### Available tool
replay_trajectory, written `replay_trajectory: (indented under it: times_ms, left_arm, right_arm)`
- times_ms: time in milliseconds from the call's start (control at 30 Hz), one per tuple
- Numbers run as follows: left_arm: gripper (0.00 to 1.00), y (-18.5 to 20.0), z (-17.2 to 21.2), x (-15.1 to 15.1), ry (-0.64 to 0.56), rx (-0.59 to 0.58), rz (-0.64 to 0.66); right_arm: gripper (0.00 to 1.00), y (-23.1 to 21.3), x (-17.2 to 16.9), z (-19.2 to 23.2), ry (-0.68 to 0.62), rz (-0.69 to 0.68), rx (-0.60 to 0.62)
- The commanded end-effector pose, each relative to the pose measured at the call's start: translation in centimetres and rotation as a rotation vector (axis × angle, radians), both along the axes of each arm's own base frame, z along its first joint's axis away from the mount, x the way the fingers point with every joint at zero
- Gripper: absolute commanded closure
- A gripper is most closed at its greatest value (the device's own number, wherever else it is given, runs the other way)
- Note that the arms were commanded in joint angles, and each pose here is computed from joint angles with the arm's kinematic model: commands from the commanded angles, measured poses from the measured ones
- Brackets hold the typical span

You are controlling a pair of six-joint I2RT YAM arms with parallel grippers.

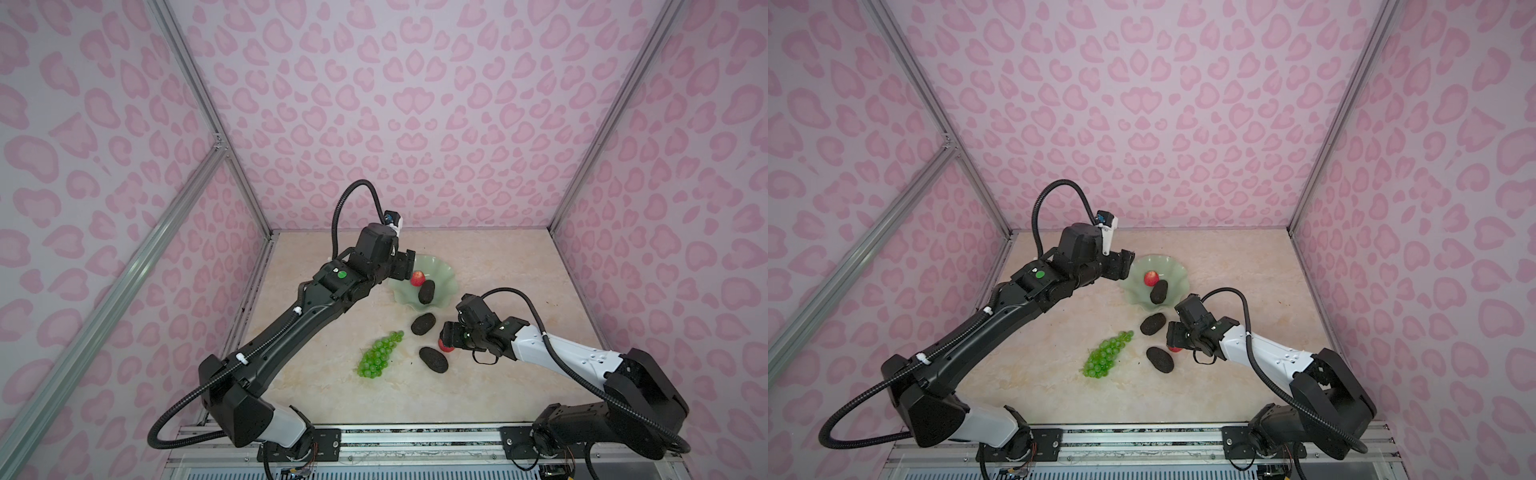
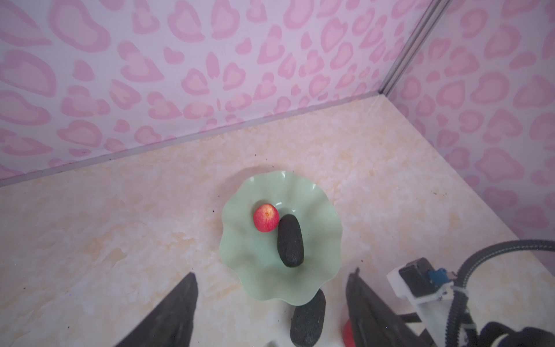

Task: Place and organize the fake fruits in the fruit bowl
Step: 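Grasp the second red peach with the right gripper while the left arm withdraws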

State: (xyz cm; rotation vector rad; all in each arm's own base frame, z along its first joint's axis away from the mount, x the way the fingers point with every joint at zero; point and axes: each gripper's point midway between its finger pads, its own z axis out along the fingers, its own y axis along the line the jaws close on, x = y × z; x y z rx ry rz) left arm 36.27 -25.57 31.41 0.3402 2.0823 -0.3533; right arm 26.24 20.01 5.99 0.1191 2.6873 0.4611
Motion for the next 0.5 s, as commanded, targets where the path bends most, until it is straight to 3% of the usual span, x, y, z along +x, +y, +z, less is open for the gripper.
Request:
replay_trajectory:
  times_ms: [0,167,467]
  left_arm:
    - [0.21,2.2,-2.0,-0.9,0.029,0.030,0.076]
    - [0.20,5.1,-4.5,-3.1,0.055,0.039,0.138]
    - [0.19,8.1,-9.1,-6.6,0.129,-0.008,0.205]
  right_arm:
    - [0.23,0.6,0.6,-0.6,0.003,-0.021,0.014]
    - [0.29,1.0,0.6,-2.0,0.028,-0.020,-0.002]
    - [0.60,0.4,1.2,-1.4,0.004,-0.027,-0.054]
